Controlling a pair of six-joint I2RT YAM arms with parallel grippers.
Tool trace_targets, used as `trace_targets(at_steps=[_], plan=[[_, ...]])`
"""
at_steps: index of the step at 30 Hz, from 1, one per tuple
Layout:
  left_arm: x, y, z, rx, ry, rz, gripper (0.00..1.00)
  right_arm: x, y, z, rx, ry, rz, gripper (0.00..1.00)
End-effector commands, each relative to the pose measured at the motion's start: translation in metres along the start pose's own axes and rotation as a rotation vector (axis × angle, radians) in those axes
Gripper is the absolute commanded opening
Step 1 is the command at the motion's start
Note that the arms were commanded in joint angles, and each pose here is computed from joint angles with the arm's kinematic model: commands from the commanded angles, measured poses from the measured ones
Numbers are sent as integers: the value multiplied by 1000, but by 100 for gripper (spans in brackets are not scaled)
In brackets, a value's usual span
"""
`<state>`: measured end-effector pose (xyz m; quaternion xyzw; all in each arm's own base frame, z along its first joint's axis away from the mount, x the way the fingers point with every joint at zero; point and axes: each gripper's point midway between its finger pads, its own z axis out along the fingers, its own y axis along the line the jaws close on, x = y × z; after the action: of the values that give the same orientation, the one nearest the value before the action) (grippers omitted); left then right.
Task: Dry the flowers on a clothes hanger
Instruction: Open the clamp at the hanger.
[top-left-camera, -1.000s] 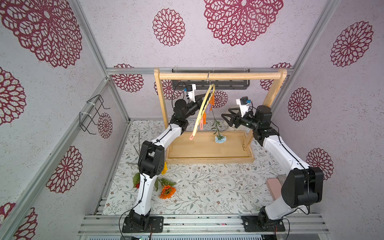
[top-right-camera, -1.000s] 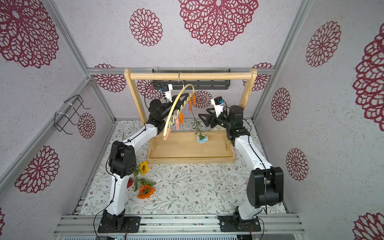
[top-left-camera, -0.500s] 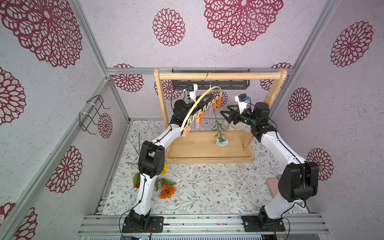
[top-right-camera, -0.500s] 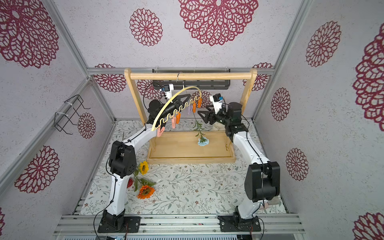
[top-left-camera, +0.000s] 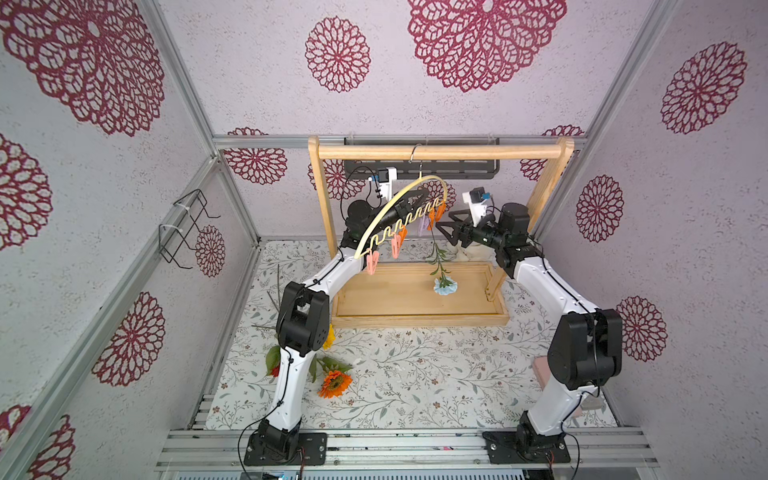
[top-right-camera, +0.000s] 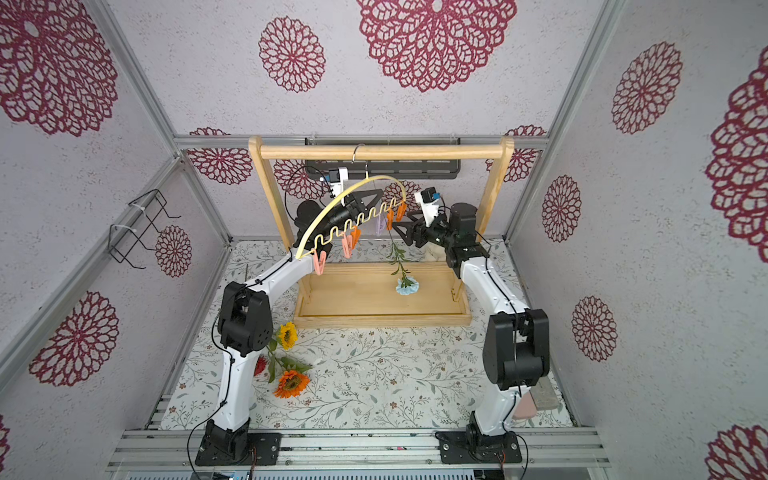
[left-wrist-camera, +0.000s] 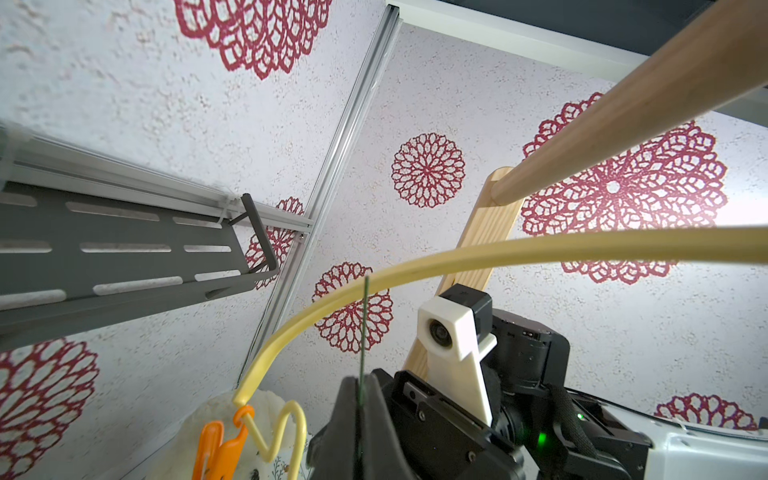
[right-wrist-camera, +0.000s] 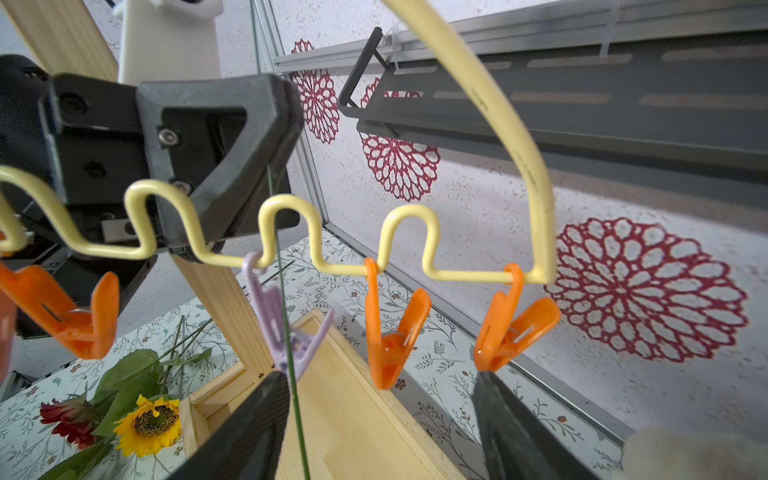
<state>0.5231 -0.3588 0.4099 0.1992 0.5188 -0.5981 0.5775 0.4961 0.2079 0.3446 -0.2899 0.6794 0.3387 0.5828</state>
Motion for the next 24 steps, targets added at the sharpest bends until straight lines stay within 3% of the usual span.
trace_targets(at_steps=[1,24], plan=[[-20,-36,4,73,-27,36,0,-26,6,4,-42,-61,-36,74],[-26,-33,0,61,-34,42,0,-8,-1,45,-166,-39,81,69]])
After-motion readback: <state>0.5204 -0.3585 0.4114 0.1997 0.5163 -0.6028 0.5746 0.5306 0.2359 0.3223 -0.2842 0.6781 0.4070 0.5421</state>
